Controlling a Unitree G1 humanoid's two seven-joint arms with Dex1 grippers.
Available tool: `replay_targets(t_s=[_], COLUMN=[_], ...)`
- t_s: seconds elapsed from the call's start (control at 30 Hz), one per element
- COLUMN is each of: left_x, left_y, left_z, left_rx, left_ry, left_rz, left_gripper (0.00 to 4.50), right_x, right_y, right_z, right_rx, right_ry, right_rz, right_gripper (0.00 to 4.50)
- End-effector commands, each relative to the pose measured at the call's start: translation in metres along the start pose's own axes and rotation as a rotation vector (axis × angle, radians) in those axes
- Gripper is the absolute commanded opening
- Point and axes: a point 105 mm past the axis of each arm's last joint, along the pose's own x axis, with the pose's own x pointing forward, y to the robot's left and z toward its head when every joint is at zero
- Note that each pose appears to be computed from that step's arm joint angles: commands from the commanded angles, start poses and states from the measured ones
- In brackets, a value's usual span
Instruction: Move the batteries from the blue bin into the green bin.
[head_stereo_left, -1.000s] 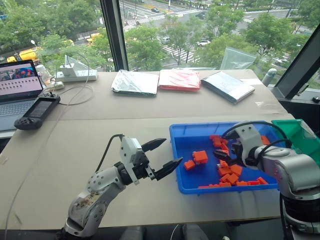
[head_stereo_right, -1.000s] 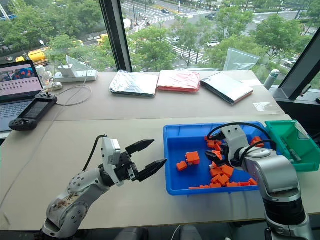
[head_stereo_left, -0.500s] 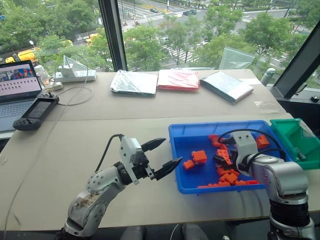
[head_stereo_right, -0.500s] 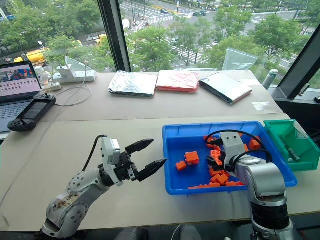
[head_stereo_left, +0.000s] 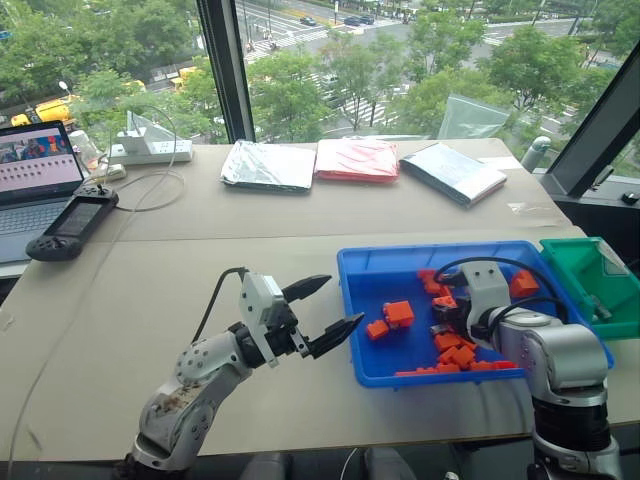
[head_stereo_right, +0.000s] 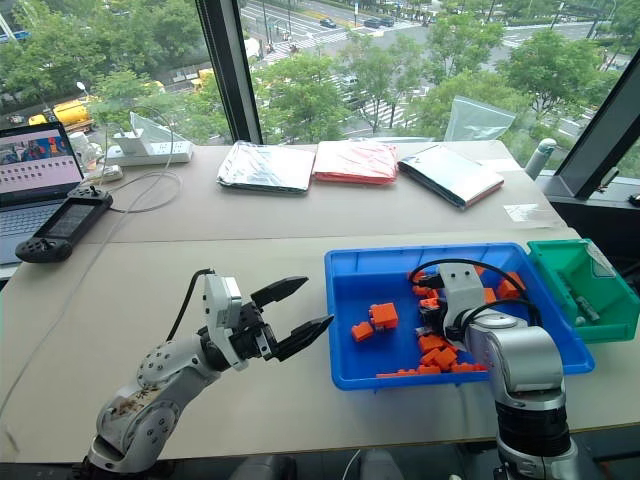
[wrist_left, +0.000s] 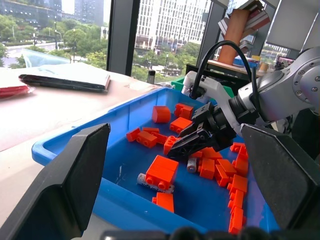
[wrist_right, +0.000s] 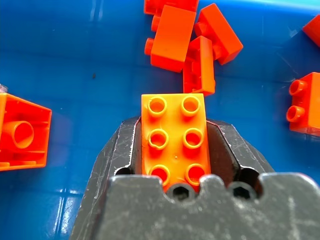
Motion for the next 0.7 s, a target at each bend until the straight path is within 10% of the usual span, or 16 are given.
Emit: replay_targets(t_s=[0.03,0.3,0.57,0.7], left_x=[0.002,0.006,0.007,0.007], left_y=[-0.001,0.001,0.002,0.003], left_z=[0.008,0.009,0.009,0.009], left_rx=[0.031,0.04,0.05,0.055], left_ry=[-0.034,-0.039,-0.036,-0.035], left_rz=[-0.017,-0.027,-0.028,-0.025], left_gripper=[4.5,4.5,4.5,4.5], right_x=[-0.035,-0.046,-0.045,-0.049], right_y=[-0.04,-0.104,-0.1,-0.07], right_z=[0.047,0.04,0.047,0.063], right_rx=[0.007,-0.125,-0.148,-0.21], right_ry=[-0.17,-0.116,-0.178,-0.221], right_rz=[-0.104,-0.352,-0.309,-0.143], right_gripper=[1.75,1.75,4.33,4.42])
